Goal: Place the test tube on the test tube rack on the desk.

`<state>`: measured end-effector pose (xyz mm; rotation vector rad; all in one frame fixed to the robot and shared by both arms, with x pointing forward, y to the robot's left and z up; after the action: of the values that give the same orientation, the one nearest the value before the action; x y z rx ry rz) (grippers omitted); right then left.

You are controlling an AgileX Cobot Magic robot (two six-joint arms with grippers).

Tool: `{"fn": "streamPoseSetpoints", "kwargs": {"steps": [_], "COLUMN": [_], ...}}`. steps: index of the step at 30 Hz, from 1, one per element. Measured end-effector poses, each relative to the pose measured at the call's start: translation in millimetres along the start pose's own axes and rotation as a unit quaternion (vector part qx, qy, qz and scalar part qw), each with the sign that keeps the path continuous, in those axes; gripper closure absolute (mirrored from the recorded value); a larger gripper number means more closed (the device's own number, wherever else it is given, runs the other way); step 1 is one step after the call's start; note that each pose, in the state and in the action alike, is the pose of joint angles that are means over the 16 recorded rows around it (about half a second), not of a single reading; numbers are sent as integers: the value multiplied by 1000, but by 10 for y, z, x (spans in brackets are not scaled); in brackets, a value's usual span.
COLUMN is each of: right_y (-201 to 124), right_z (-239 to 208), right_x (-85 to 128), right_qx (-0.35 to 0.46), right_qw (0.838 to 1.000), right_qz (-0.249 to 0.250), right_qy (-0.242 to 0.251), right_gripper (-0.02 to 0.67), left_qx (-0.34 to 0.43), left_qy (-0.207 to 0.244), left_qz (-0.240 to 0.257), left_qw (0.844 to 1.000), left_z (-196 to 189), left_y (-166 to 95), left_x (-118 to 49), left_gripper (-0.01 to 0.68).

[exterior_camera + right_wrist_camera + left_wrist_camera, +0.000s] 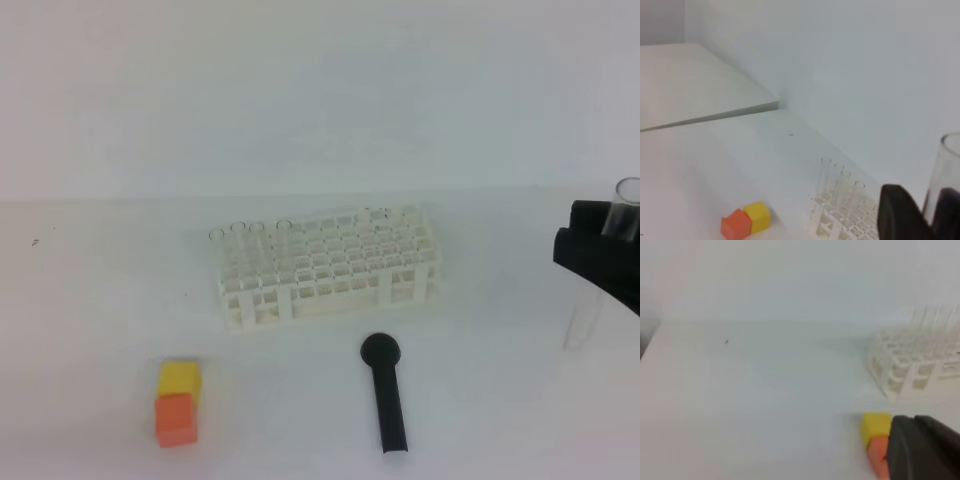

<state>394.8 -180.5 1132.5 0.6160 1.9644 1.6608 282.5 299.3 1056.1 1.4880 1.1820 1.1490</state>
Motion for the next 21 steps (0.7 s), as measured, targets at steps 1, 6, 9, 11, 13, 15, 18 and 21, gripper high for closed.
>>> {"fn": "streamPoseSetpoints", "kwargs": {"steps": [1,6,9,11,13,15,18,21], "right_y": [0,2,3,4,4,3,1,-1], "right_z": [0,0,-1,-1,-1,-1,-1,-1], "right_x": [2,20,32,40,48,54,59,59], "right_qx": [0,-1,-1,-2,-2,-2,-2,-3], "right_qw": [1000,1000,1000,1000,1000,1000,1000,1000], "right_qz": [0,2,3,4,5,5,3,0], "right_qy": [1,9,15,18,22,24,27,27], "right_gripper": [530,530,530,530,530,530,530,530], "left_qx": [2,11,16,23,32,35,34,37], "left_qy": [1,0,-2,-3,-4,-5,-5,-6], "left_qz": [1,5,7,9,10,12,14,15], "left_qw": [1000,1000,1000,1000,999,999,999,999], "left_z": [30,196,281,329,369,399,432,452], "left_y": [-65,-373,-528,-631,-729,-800,-869,-925], "left_x": [-9,-54,-78,-93,-107,-118,-129,-137], "left_gripper": [674,674,674,674,674,674,674,674]}}
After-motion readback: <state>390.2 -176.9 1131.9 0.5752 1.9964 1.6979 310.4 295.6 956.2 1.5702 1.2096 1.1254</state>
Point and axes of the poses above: a point on each arm's last joint axis where the gripper is mounted, z pointing out along that axis toward the gripper, x along the wrist's bending axis when the last joint is at zero, y = z × x, the point moved 2 cm from there along z, pointing out along that axis toward the gripper, and after that the axes turned 6 degrees about z, right-handed, at the moved point
